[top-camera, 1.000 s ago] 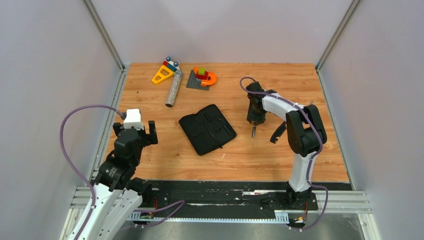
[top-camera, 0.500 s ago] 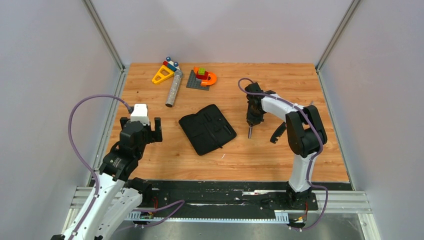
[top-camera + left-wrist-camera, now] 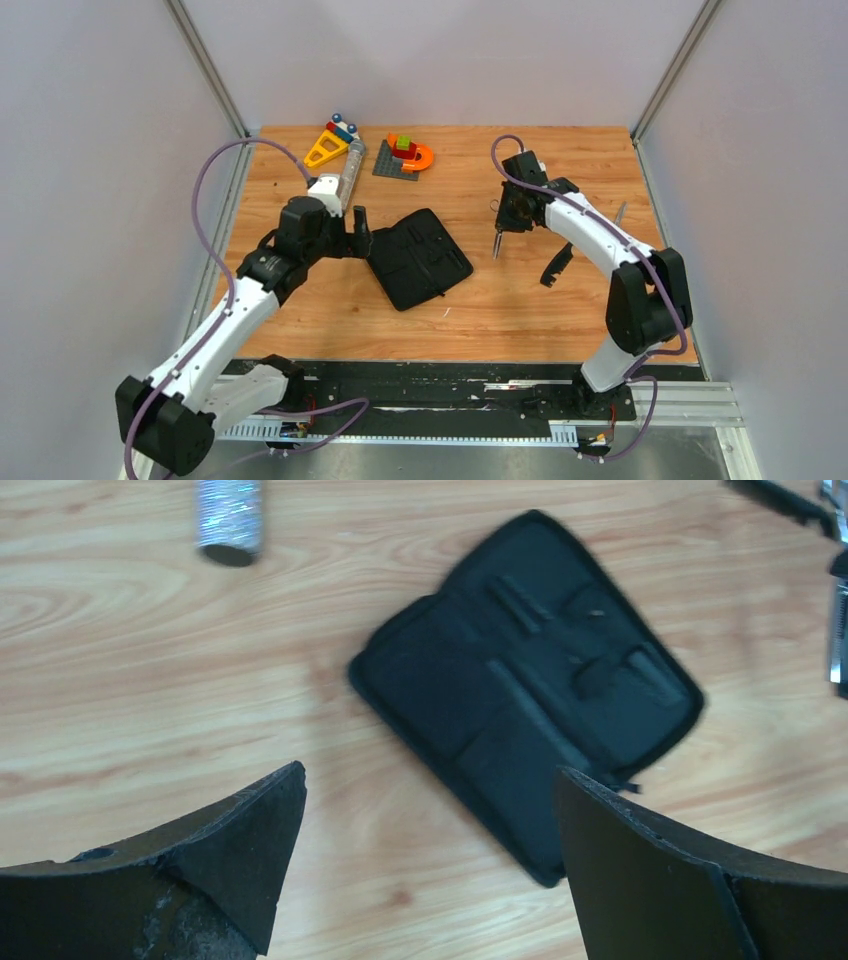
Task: Sort the hair-cutting tools
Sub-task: Pick up the scissors from the center of the board.
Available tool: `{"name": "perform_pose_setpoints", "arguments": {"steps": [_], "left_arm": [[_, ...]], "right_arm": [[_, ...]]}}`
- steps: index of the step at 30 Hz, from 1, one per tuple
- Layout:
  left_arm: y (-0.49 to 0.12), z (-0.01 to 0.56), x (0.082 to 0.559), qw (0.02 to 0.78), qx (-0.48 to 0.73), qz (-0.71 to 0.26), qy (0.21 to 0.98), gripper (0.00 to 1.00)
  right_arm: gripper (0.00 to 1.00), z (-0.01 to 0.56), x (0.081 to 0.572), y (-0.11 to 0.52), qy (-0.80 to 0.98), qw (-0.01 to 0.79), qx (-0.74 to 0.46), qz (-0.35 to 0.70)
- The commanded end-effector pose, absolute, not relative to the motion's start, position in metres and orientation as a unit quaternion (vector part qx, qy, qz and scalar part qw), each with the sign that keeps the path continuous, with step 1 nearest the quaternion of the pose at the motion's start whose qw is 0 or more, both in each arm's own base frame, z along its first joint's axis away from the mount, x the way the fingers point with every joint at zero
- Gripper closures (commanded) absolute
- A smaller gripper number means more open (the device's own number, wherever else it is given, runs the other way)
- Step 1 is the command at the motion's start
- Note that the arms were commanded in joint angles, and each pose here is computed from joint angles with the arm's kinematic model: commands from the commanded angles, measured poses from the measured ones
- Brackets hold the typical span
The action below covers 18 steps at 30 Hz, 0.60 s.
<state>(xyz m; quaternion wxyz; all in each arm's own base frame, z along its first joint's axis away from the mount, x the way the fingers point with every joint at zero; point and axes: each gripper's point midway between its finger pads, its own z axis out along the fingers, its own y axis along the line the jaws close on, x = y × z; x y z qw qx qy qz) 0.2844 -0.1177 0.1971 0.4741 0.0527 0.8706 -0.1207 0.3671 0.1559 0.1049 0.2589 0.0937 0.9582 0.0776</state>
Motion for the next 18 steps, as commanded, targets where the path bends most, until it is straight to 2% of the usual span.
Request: {"name": "perform_pose_setpoints", "arguments": {"steps": [1, 11, 18], "left_arm": [[-0.188, 0.238, 0.3, 0.493, 0.064, -0.25, 0.831, 0.0], [-0.329, 0.273, 0.292, 0.504, 0.153, -0.366, 0.767, 0.0], [-0.378, 0.263, 0.283, 0.509, 0.176, -0.383, 0.751, 0.02]], "right_arm": [[1.0, 0.155, 0.371, 0.173, 0.93, 0.318, 0.132, 0.131], [1.0, 0.199, 0.351, 0.179, 0.895, 0.336, 0.21, 0.205], [1.0, 0.223, 0.329, 0.185, 0.859, 0.316, 0.291, 0.277]]}}
